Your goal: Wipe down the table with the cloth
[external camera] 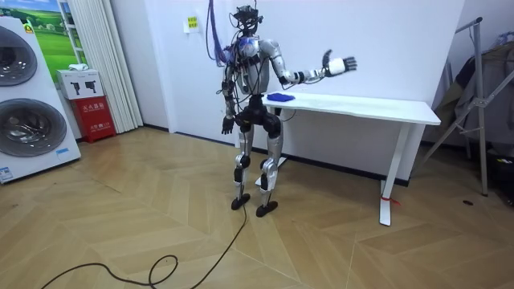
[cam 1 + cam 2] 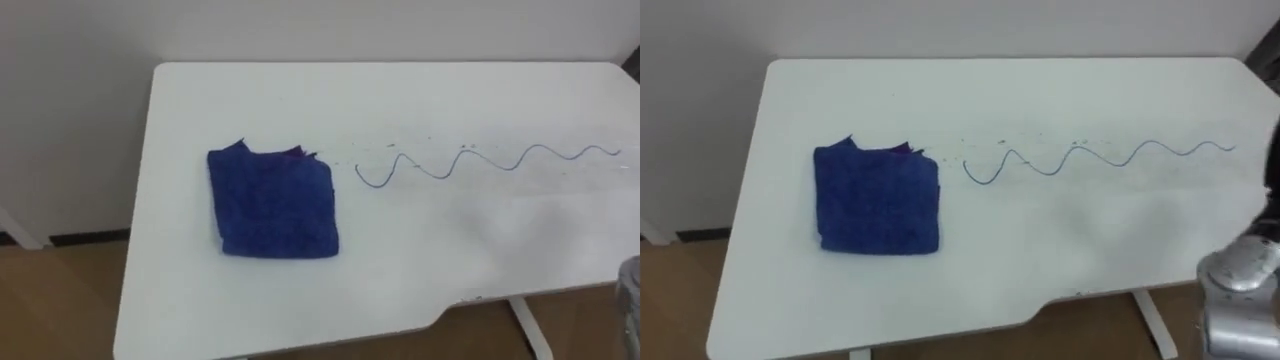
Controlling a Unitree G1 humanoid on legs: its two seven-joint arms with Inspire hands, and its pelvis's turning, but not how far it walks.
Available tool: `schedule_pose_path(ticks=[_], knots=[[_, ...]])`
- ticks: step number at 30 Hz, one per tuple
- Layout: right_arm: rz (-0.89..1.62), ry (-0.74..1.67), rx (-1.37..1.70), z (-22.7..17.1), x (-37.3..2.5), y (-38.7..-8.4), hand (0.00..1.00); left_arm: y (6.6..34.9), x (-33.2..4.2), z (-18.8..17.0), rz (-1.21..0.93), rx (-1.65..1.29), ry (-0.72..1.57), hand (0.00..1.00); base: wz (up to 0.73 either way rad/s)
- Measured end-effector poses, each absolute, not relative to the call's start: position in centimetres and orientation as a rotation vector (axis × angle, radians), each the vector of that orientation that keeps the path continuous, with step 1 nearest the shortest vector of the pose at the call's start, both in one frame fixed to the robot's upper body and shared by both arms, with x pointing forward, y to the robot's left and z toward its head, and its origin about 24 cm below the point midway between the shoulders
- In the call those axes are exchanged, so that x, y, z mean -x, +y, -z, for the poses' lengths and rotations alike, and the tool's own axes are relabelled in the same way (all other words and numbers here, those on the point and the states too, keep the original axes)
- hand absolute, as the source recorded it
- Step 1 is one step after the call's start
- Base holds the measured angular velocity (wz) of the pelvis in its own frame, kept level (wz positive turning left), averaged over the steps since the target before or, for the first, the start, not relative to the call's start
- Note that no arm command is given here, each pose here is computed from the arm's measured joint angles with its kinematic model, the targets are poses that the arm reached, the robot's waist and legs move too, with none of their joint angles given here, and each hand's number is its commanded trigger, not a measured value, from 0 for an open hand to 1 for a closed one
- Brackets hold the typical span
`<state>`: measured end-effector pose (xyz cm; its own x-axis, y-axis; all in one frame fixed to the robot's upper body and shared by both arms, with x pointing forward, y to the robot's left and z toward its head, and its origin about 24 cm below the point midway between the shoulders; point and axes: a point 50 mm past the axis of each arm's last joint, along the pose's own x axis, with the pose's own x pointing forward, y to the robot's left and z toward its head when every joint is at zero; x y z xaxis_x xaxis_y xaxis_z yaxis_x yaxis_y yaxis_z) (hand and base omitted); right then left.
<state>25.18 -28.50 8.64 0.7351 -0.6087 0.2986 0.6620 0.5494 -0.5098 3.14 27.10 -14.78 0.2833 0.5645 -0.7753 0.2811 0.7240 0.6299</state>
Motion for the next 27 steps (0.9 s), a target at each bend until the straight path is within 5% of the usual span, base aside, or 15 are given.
schedule_pose_path(ticks=[12, 20, 27], knots=[[0.159, -0.396, 1.023, -10.5, -27.3, -16.2, 0.0, 25.6, -4.2, 15.1, -0.085, -0.831, 1.253, 0.0, 0.09], [-0.108, -0.353, 1.24, -7.5, -26.7, -13.0, 0.0, 25.5, -5.1, 15.1, -0.055, -0.827, 1.231, 0.0, 0.13], [-0.297, -0.09, 1.356, -1.7, -26.3, -13.7, 0.0, 25.3, -5.7, 15.0, -0.033, -0.843, 1.205, 0.0, 0.03]])
